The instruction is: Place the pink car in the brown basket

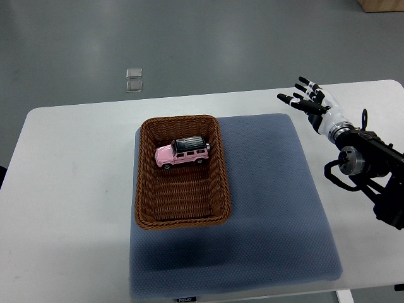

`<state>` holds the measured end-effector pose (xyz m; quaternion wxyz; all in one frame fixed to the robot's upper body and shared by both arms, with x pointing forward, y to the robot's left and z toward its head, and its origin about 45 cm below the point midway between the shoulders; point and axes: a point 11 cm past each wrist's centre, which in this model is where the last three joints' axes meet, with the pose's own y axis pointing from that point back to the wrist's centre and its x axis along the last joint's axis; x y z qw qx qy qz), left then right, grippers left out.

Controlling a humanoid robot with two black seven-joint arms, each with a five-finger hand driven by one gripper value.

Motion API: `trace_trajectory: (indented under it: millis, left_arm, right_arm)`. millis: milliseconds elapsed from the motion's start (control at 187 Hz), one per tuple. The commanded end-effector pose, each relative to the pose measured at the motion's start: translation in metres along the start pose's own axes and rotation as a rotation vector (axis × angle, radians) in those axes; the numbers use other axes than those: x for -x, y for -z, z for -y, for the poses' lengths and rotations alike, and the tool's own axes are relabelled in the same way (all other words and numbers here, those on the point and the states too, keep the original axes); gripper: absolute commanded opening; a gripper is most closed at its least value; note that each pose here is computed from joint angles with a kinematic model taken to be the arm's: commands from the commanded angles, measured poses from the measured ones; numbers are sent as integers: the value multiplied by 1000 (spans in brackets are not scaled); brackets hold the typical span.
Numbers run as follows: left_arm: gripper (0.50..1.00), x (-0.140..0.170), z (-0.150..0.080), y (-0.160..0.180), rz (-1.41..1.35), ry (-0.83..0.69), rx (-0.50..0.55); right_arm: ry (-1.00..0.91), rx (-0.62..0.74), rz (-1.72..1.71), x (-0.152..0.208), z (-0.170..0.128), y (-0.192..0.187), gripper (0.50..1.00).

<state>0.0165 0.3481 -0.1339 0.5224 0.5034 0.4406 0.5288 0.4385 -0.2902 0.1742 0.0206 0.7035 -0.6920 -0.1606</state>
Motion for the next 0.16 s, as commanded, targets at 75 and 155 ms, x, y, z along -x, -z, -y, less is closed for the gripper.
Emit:
trace_trajectory:
  millis: [75,155]
  left_arm:
    - [1000,-1,0,0,0,-2,0]
    - [1000,-1,0,0,0,-2,0]
  right_arm:
    - [-7,-12,-6,-2,2,6,915]
    - [-5,-10,-9,-3,2,6,915]
